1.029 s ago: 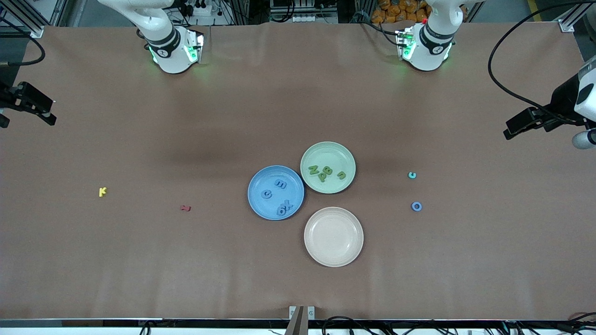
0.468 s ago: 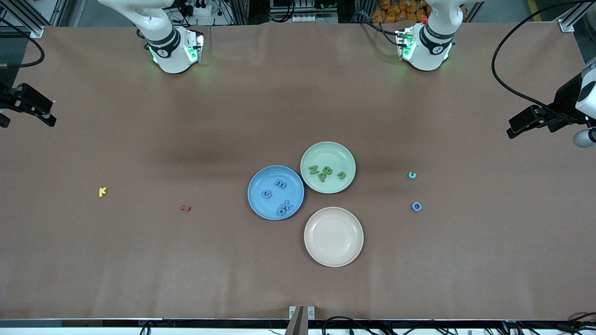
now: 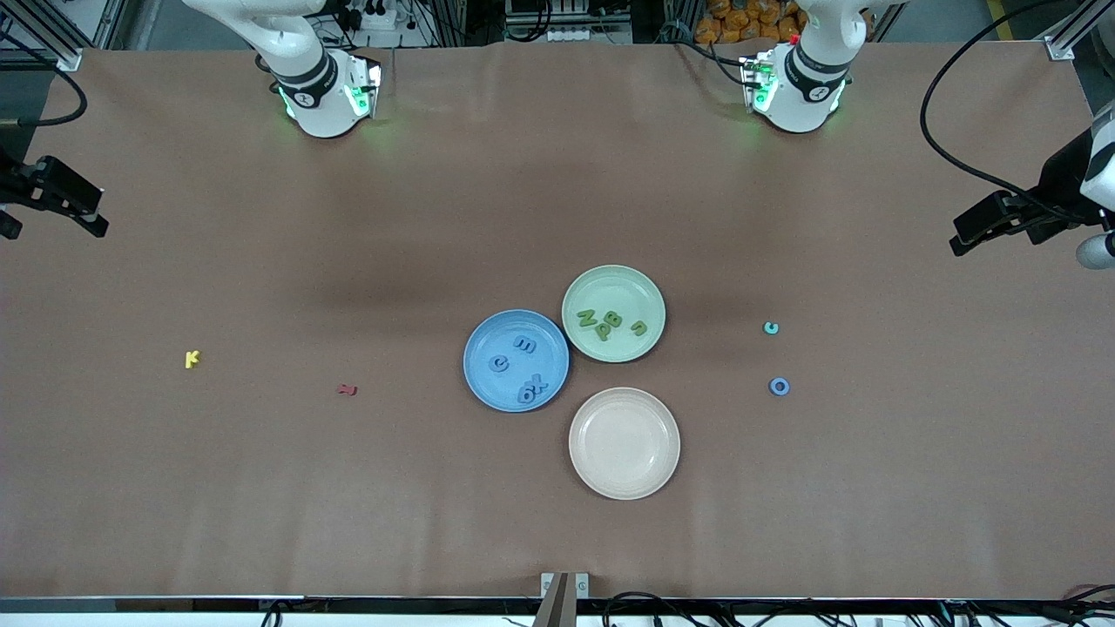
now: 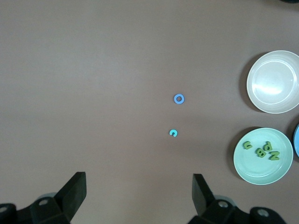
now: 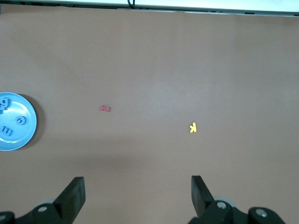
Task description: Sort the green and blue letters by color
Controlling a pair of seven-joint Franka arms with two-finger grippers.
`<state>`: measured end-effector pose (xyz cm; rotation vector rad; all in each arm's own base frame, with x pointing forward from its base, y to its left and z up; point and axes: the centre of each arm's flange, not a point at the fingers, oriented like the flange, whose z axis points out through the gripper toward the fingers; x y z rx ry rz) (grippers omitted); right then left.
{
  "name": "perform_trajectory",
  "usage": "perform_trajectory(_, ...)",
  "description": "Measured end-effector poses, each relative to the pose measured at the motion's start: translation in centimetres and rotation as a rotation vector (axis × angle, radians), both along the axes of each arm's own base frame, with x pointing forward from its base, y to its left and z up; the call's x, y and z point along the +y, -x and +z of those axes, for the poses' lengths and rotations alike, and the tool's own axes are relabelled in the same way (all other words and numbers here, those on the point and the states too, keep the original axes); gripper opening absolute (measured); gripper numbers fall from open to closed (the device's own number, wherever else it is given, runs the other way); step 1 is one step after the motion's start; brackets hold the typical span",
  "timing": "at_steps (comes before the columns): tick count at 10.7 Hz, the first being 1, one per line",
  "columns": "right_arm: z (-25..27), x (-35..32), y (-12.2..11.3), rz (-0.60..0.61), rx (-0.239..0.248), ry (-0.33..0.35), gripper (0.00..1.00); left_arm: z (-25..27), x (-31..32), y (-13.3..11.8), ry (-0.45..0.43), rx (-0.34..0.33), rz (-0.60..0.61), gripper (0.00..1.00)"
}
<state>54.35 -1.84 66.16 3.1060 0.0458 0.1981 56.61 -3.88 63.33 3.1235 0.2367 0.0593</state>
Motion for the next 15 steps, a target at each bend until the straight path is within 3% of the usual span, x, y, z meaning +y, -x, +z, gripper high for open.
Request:
perform_trajectory(6,0.0,0.2,-0.1,-0.07,-0.006,-0.012,1.0,0.2,-0.1,0.1,0.0,-0.004,-0.002,1.0)
perform_trajectory(15,-0.1,1.6,-0.1,-0.056,0.004,-0.012,1.0,0.2,-0.1,0.1,0.0,-0.004,-0.001,1.0)
